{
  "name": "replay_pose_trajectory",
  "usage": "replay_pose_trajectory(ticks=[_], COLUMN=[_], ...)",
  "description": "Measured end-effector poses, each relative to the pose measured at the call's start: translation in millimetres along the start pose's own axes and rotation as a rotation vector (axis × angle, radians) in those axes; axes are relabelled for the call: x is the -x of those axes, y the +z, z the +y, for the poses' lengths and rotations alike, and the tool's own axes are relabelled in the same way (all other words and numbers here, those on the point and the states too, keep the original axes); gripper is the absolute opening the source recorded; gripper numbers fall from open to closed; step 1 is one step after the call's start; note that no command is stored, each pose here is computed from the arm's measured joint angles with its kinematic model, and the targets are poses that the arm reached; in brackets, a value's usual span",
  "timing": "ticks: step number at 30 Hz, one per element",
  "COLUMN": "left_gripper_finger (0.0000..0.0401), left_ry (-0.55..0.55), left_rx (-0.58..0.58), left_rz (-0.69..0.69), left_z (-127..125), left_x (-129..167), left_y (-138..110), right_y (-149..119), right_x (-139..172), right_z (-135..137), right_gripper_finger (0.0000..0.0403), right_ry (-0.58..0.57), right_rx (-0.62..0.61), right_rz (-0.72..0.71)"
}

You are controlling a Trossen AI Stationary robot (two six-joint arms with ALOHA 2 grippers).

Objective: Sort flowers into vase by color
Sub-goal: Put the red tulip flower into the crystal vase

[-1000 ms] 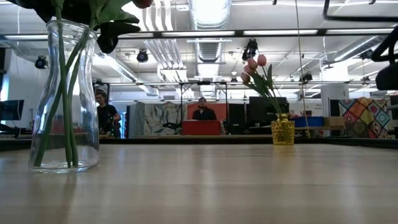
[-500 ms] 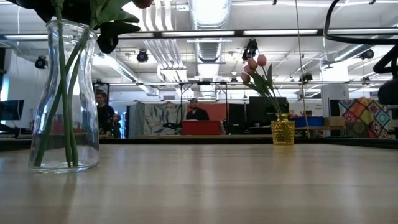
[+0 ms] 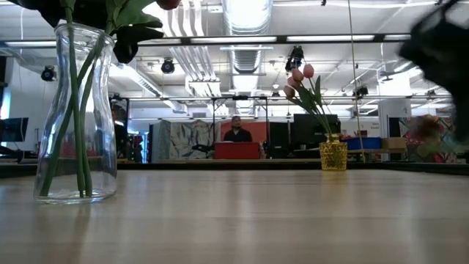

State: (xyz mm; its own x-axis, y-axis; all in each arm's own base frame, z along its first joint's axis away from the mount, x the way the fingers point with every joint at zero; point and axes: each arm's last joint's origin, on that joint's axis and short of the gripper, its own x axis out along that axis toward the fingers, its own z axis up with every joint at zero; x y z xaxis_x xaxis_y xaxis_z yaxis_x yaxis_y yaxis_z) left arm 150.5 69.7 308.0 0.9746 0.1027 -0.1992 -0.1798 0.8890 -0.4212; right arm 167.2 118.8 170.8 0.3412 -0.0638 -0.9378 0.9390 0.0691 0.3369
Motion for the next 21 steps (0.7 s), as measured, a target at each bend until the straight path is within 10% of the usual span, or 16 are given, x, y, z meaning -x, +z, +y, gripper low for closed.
replay_pose_trajectory(ticks=[5,21], left_gripper_finger=[0.0075,0.0075], left_ry=[0.001,-0.001], left_rx=[-0.039,-0.061], left_rz=[-0.014,-0.039], left_z=[-1.7,-3.8], left_x=[3.8,8.4], left_y=[0.8,2.6], right_y=[1.3,18.1], right_x=[36.6,132.5], right_z=[45.6,220.1], right_gripper_finger=[0.0013,0.0012], right_ry=[0.282,0.638], right_rx=[0.172,0.705], right_rz=[-0.257,-0.705])
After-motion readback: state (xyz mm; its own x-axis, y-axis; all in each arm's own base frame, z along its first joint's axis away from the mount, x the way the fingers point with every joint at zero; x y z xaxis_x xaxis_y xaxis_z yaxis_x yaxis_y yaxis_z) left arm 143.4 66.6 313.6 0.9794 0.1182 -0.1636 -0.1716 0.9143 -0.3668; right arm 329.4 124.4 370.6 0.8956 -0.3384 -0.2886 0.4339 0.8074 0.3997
